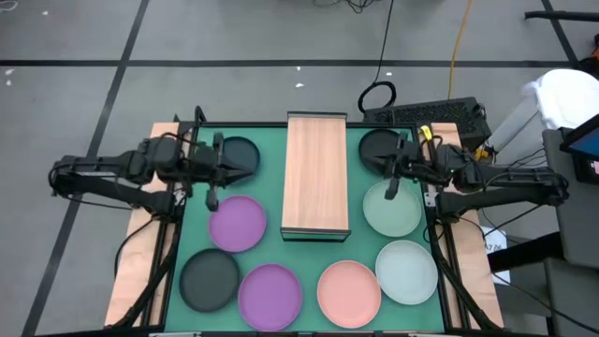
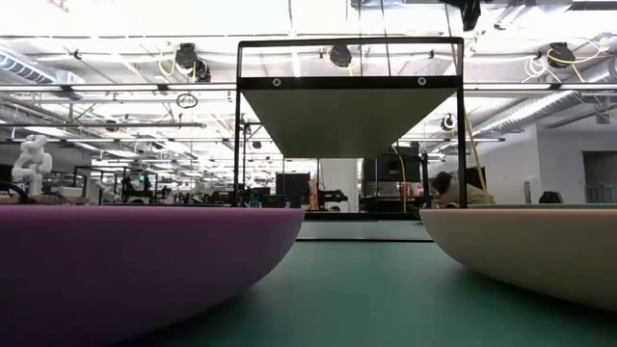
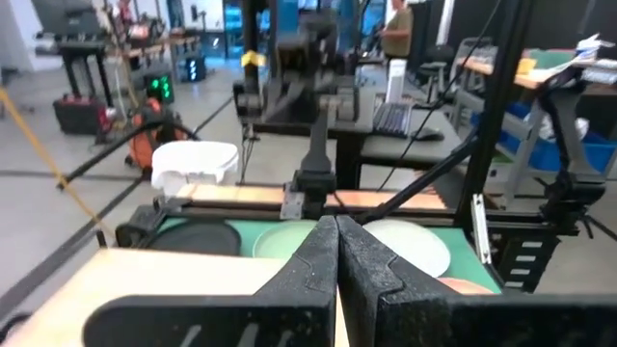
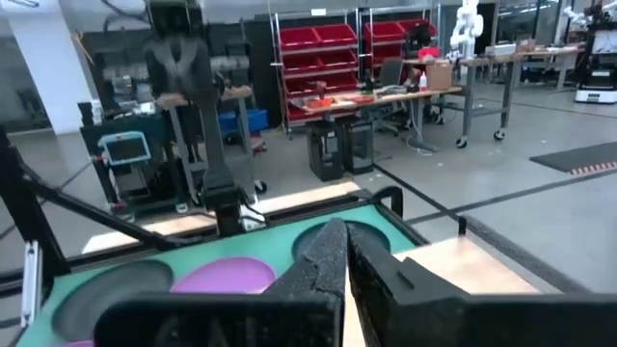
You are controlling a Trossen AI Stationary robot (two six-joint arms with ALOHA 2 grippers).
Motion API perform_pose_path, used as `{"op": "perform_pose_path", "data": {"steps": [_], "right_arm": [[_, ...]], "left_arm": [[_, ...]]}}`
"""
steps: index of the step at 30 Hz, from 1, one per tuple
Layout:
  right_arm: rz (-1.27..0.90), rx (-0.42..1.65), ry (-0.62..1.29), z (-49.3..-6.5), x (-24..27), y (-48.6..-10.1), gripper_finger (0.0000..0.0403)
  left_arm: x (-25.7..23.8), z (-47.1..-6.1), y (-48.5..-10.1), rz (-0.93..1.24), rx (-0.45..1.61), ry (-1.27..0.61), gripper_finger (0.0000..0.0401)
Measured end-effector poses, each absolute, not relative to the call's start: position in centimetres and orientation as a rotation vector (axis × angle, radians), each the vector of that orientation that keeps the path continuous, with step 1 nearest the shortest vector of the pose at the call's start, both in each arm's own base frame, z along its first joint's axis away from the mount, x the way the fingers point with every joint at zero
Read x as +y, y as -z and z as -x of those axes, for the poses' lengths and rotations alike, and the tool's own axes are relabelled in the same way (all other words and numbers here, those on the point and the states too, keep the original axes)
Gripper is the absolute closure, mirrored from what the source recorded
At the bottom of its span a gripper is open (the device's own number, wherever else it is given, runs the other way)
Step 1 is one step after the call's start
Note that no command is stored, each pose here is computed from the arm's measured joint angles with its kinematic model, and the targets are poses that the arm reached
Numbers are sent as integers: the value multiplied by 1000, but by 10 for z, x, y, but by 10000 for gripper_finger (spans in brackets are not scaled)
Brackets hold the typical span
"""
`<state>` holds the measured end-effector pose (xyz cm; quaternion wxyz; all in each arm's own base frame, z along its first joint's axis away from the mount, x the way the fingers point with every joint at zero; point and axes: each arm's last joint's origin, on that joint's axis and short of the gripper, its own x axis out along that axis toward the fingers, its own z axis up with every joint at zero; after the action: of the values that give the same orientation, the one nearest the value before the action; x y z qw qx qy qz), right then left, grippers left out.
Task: Place and stack plates onto a shelf
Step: Put the top right black plate on the shelf
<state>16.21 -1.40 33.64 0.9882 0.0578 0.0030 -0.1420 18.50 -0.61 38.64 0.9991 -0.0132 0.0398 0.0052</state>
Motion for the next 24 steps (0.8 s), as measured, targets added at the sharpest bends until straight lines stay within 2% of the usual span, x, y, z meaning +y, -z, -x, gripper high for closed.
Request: {"op": "perform_pose_path", "data": {"steps": [5,9,17,24], "right_arm": [[-91,96,322,-162,-16,-357,403],[-125,200,383,-158,-20,-360,403],[-406,366,527,-158,-34,-341,403],[-589,502,481,-166,-39,-325,403]], "left_arm": [[-11,-200,-377,89,132,-56,400],[-14,-210,-370,141,163,-86,400],[-19,-216,-365,268,169,-162,400],[-18,-219,-363,281,163,-248,400]]}}
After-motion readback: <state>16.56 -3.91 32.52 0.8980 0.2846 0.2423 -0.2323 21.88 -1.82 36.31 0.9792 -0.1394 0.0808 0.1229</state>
